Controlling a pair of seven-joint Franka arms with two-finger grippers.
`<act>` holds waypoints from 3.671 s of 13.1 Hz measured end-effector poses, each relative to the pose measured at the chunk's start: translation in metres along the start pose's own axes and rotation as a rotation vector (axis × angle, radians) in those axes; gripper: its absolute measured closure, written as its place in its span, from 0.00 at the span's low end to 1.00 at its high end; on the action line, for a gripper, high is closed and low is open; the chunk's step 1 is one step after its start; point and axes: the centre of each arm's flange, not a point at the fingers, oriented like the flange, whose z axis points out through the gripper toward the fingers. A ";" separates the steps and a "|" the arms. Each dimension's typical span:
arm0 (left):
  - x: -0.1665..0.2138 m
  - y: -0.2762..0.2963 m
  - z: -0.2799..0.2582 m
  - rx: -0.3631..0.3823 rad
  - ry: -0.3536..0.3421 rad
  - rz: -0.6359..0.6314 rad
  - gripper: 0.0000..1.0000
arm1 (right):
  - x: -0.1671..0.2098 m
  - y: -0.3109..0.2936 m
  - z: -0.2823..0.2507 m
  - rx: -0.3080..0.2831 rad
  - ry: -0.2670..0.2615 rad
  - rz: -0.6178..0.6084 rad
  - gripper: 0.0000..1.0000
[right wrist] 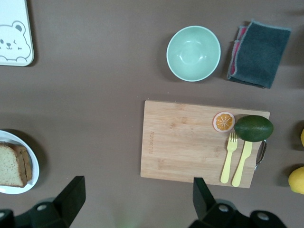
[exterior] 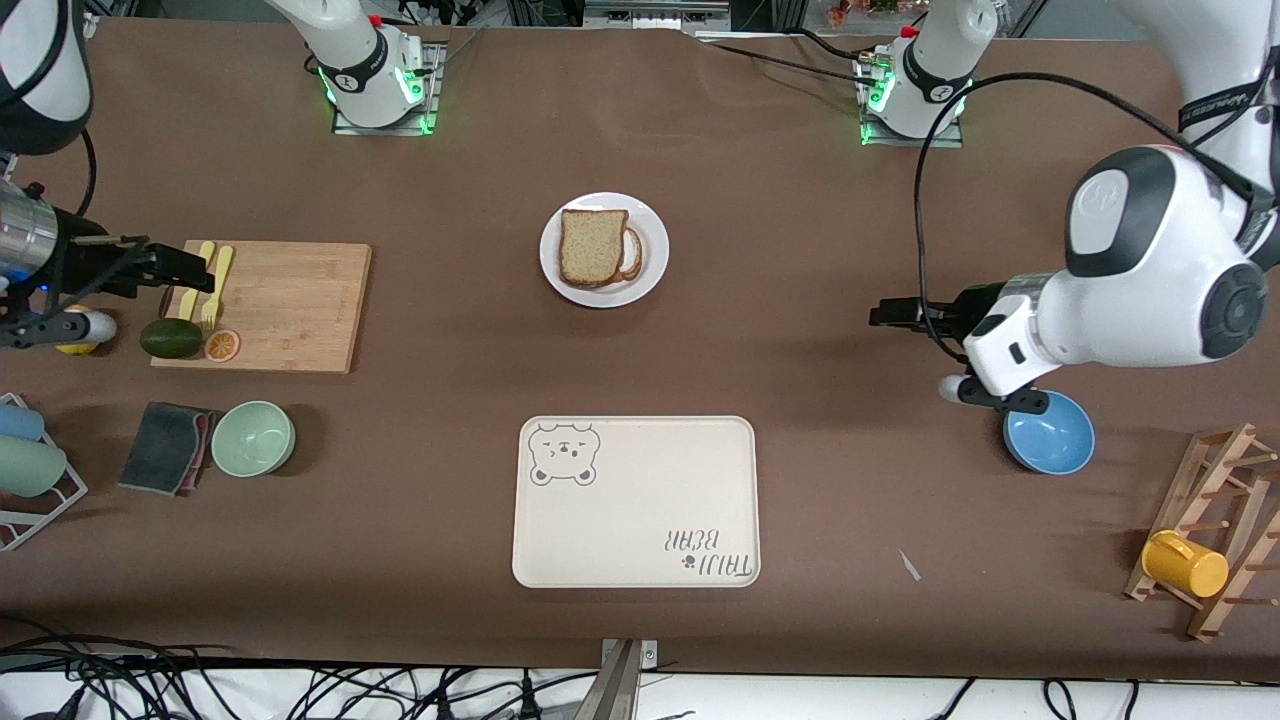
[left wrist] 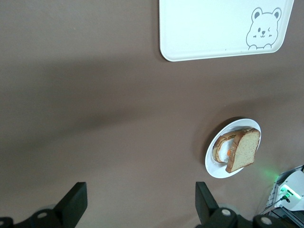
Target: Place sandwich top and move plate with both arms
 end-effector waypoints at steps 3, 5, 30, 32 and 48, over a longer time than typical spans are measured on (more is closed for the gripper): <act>0.011 0.014 0.031 -0.071 -0.053 -0.007 0.04 | -0.024 0.006 -0.015 -0.008 0.047 0.003 0.00; 0.013 0.013 0.042 -0.072 -0.072 -0.002 0.21 | -0.035 0.000 -0.028 -0.062 0.070 -0.017 0.00; -0.002 0.054 0.350 -0.534 -0.022 0.383 0.00 | -0.041 0.013 -0.042 -0.014 0.109 0.079 0.00; -0.004 0.057 0.357 -0.540 -0.035 0.390 0.01 | -0.041 0.012 -0.042 -0.015 0.110 0.078 0.00; -0.024 0.077 0.395 -0.583 -0.096 0.374 0.13 | -0.040 0.011 -0.043 -0.016 0.121 0.076 0.00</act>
